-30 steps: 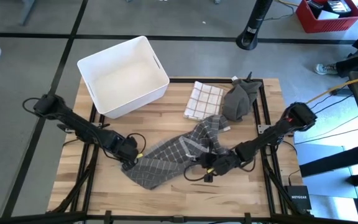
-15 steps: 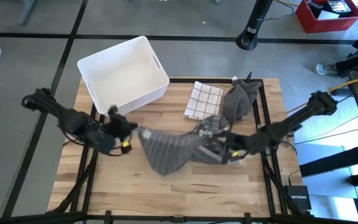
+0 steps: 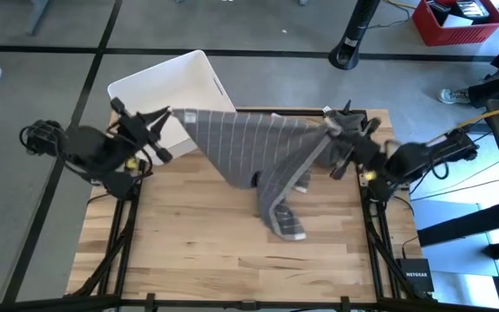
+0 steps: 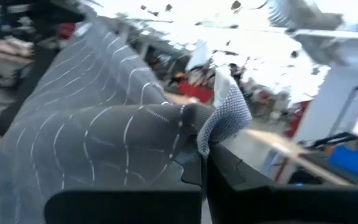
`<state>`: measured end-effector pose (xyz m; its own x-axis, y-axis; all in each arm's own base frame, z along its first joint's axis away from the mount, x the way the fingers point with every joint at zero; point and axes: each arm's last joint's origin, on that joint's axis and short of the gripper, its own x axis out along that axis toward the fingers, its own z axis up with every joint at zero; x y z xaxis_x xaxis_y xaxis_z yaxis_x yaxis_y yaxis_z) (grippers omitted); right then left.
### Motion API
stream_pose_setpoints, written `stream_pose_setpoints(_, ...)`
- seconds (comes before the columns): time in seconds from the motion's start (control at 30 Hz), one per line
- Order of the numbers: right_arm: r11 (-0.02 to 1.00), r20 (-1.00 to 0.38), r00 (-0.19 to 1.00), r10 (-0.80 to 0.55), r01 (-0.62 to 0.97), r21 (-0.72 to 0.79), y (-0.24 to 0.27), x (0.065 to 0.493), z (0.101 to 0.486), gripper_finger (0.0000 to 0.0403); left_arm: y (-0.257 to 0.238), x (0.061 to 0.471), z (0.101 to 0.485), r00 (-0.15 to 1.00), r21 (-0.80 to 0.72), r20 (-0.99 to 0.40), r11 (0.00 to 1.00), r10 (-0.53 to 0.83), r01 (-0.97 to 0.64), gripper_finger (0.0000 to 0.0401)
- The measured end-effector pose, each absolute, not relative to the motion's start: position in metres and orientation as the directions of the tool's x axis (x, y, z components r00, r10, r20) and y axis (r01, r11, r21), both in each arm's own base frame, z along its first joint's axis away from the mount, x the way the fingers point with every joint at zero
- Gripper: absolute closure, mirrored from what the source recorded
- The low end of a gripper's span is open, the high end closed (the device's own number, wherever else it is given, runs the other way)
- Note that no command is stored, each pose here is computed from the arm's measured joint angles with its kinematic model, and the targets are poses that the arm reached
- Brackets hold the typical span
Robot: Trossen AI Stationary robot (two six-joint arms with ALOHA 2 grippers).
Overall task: Fold towel
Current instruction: Fold the gray checkered towel
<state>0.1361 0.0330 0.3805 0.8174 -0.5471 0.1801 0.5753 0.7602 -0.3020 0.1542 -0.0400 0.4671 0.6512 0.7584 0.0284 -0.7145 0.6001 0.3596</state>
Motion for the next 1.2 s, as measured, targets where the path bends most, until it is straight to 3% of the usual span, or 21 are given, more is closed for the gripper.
stream_pose_setpoints(0.1,0.734,0.233,0.797,-0.558,0.604,-0.31,0.025,0.127,0.408,0.0399,-0.033,0.152,0.48,0.699,0.357,0.102,0.63,0.708,-0.69,0.0387)
stream_pose_setpoints(0.27,0.716,0.288,0.791,-0.54,0.611,-0.336,0.017,0.118,0.452,0.04,-0.025,0.149,0.497,0.692,0.378,0.218,0.595,0.688,-0.71,0.0387)
stream_pose_setpoints(0.43,0.702,0.279,0.795,-0.538,0.606,-0.374,0.013,0.115,0.489,0.0399,-0.02,0.145,0.515,0.708,0.339,0.424,0.626,0.565,-0.702,0.0386)
stream_pose_setpoints(0.57,0.718,0.225,0.817,-0.531,0.575,-0.393,0.014,0.118,0.502,0.0399,-0.019,0.146,0.515,0.713,0.327,0.443,0.642,0.543,-0.693,0.0386)
stream_pose_setpoints(0.67,0.749,0.152,0.839,-0.522,0.536,-0.39,0.015,0.122,0.496,0.0399,-0.019,0.15,0.508,0.742,0.347,0.375,0.658,0.556,-0.668,0.0386)
stream_pose_setpoints(0.87,0.861,-0.153,0.883,-0.443,0.371,-0.348,0.022,0.139,0.447,0.04,-0.029,0.162,0.465,0.848,0.393,0.04,0.772,0.528,-0.5,0.0386)
stream_pose_setpoints(1.07,0.943,-0.435,0.845,-0.312,0.219,-0.251,0.037,0.172,0.36,0.04,-0.044,0.169,0.407,0.814,0.335,-0.305,0.856,0.494,-0.393,0.0386)
stream_pose_setpoints(1.2,0.961,-0.537,0.801,-0.267,0.18,-0.21,0.044,0.188,0.289,0.0401,-0.06,0.178,0.358,0.764,0.314,-0.434,0.875,0.477,-0.368,0.0386)
